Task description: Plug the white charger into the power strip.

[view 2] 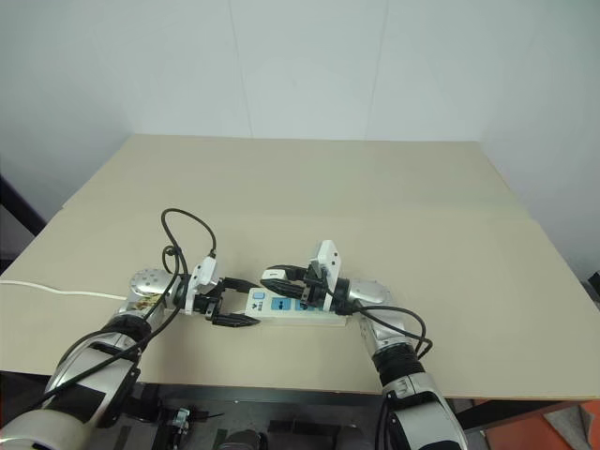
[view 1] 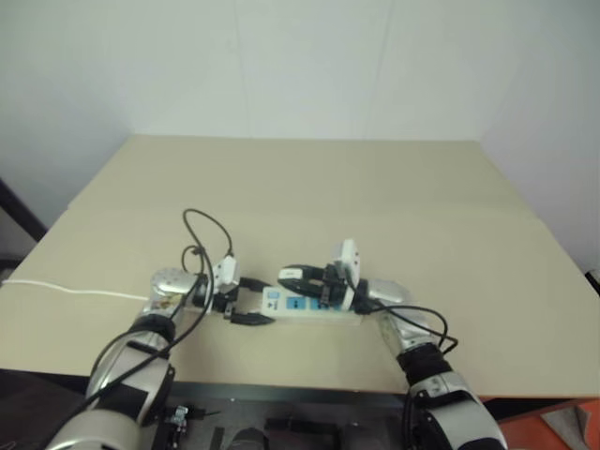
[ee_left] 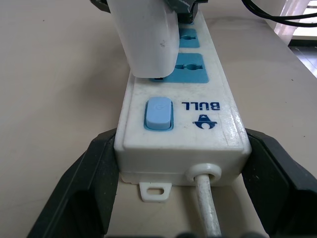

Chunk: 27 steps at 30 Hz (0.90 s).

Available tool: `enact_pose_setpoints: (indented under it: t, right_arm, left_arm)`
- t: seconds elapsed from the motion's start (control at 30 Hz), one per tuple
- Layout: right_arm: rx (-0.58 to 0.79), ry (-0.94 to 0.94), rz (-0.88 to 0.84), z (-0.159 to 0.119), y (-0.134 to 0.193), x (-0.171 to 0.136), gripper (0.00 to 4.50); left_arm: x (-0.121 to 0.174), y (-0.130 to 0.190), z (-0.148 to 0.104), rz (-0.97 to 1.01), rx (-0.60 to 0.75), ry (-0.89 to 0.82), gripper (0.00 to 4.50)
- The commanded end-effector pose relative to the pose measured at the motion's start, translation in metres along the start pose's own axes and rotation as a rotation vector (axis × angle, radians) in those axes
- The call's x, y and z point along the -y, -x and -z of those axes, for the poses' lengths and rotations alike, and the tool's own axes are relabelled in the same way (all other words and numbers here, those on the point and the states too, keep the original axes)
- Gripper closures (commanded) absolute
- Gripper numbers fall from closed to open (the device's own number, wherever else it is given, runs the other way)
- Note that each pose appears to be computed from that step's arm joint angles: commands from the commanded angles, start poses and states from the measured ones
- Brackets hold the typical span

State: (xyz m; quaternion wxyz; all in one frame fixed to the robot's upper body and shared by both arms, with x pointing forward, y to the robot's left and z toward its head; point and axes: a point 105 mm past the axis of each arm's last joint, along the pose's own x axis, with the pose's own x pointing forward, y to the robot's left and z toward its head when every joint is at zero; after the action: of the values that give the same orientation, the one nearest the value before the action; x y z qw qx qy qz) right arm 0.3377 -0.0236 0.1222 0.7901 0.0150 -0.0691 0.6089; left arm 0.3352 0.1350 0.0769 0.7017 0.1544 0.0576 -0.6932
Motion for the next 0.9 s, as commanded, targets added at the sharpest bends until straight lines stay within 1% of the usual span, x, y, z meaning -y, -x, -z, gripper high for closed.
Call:
enact_pose_setpoints:
  t: [0.03, 0.47, 0.73, 0.9]
  right_arm:
    - [-0.008, 0.024, 0.021, -0.002, 0.006, 0.007, 3.22]
    - [-0.062, 0.049, 0.045, -0.002, 0.037, 0.020, 3.22]
    - [-0.079, 0.045, 0.059, 0.002, 0.045, 0.022, 3.22]
    - [-0.084, 0.060, 0.044, 0.006, 0.041, 0.018, 3.22]
  left_arm:
    - [0.005, -0.006, 0.004, 0.044, -0.021, 0.010, 1.23]
    - [0.005, -0.005, 0.005, 0.042, -0.024, 0.012, 1.23]
    - [0.006, -0.003, 0.007, 0.039, -0.031, 0.017, 1.23]
    - [0.006, -0.003, 0.007, 0.040, -0.033, 0.016, 1.23]
